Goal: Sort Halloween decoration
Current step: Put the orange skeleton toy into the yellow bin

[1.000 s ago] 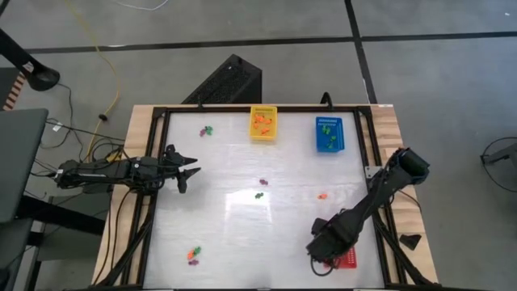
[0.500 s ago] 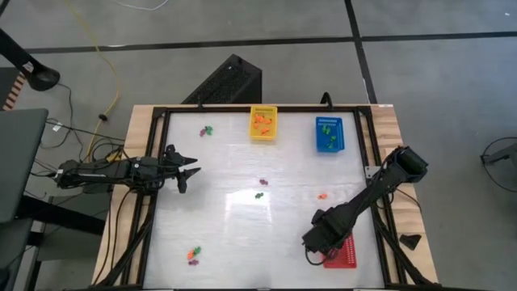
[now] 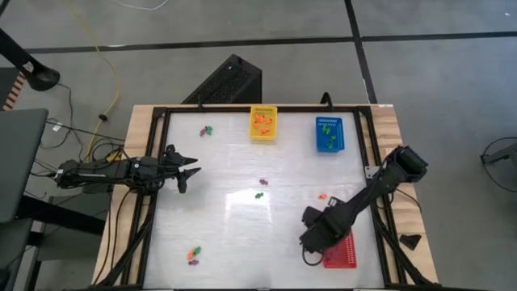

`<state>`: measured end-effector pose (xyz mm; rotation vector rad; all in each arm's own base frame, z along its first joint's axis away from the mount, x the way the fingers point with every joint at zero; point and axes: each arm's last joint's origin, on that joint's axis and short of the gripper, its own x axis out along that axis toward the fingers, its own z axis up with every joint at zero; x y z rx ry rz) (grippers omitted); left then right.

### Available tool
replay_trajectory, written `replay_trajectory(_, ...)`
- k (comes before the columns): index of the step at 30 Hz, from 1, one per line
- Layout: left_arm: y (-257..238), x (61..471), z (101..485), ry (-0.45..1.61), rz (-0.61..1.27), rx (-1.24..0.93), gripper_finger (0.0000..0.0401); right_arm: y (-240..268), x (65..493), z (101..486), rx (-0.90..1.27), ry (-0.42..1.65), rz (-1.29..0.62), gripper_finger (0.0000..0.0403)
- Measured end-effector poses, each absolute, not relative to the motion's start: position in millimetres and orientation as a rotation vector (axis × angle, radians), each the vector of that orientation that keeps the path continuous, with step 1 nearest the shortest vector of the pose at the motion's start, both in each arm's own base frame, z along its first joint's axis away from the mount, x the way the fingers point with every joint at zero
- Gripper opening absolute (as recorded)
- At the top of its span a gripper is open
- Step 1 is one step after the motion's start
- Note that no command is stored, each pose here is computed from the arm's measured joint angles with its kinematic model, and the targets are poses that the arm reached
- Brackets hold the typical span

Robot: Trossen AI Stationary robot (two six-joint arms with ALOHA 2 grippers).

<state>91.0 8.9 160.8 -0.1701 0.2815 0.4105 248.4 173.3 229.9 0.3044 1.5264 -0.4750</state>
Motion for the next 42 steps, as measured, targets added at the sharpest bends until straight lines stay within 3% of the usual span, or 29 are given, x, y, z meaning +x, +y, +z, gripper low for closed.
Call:
replay_trajectory(8, 8.9, 91.0, 160.8, 0.281, 0.411, -0.170, 0.0169, 125.2, 268.9, 227.2, 0.198, 1.499, -0.525, 0.0214)
replay_trajectory(16, 8.9, 91.0, 160.9, 0.281, 0.410, -0.170, 0.0169, 66.4, 240.3, 198.9, 0.250, 1.548, -0.428, 0.0211)
replay_trajectory(37, 8.9, 91.0, 160.9, 0.281, 0.412, -0.170, 0.0169, 36.0, 245.4, 145.8, 0.197, 1.686, -0.272, 0.0210)
replay_trajectory(42, 8.9, 91.0, 161.0, 0.281, 0.412, -0.170, 0.0169, 36.4, 247.4, 142.3, 0.182, 1.692, -0.239, 0.0175)
